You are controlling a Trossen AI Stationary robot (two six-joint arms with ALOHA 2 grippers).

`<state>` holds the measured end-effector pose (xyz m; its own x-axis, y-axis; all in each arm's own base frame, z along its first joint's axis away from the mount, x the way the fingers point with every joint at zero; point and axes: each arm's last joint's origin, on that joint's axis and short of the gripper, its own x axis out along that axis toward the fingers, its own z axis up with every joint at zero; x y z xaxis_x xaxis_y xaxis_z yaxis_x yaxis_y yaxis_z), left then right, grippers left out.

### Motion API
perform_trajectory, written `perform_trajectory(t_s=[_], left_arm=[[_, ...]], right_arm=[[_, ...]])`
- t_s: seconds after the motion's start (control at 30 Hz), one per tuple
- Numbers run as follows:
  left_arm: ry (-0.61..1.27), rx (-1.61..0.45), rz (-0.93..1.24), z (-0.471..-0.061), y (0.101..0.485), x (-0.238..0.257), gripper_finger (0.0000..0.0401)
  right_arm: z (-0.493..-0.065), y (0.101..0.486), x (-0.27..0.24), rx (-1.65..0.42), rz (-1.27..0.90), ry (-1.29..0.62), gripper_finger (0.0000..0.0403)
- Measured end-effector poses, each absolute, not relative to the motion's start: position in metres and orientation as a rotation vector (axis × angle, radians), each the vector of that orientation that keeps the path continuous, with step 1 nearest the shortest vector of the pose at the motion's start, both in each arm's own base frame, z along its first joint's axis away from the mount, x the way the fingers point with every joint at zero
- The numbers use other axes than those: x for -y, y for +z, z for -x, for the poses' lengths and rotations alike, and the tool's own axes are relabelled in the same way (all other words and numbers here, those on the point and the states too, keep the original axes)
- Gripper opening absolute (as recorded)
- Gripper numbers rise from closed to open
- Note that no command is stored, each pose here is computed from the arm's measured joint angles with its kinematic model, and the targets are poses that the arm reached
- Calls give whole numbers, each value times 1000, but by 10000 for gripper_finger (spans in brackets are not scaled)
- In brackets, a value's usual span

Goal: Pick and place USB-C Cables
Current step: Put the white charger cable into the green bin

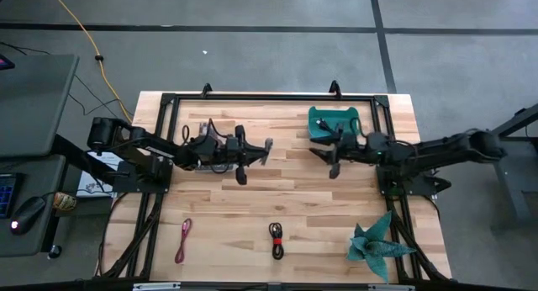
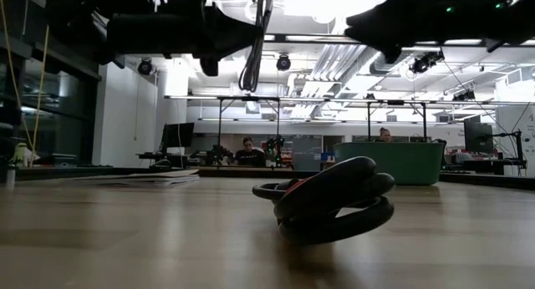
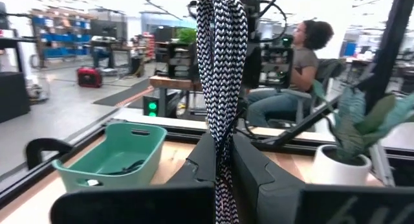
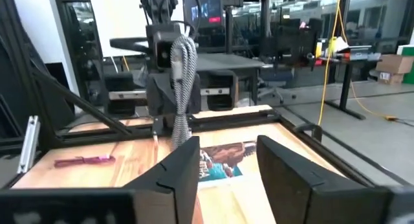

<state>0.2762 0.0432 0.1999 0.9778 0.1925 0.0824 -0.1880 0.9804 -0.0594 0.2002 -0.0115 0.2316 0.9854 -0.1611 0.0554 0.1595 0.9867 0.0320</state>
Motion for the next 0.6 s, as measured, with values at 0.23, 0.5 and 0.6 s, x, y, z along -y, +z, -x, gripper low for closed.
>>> perform_trajectory(t_s=[0.23, 0.5, 0.6], left_arm=[[176, 75, 71, -276, 199, -43, 0], [162, 60, 118, -284, 202, -42, 0], [151, 51, 118, -289, 200, -42, 0]], right_arm=[[-222, 222, 11, 148, -38, -112, 192], [-260, 221, 12, 114, -85, -91, 228], [-279, 224, 13, 84, -48, -90, 229]])
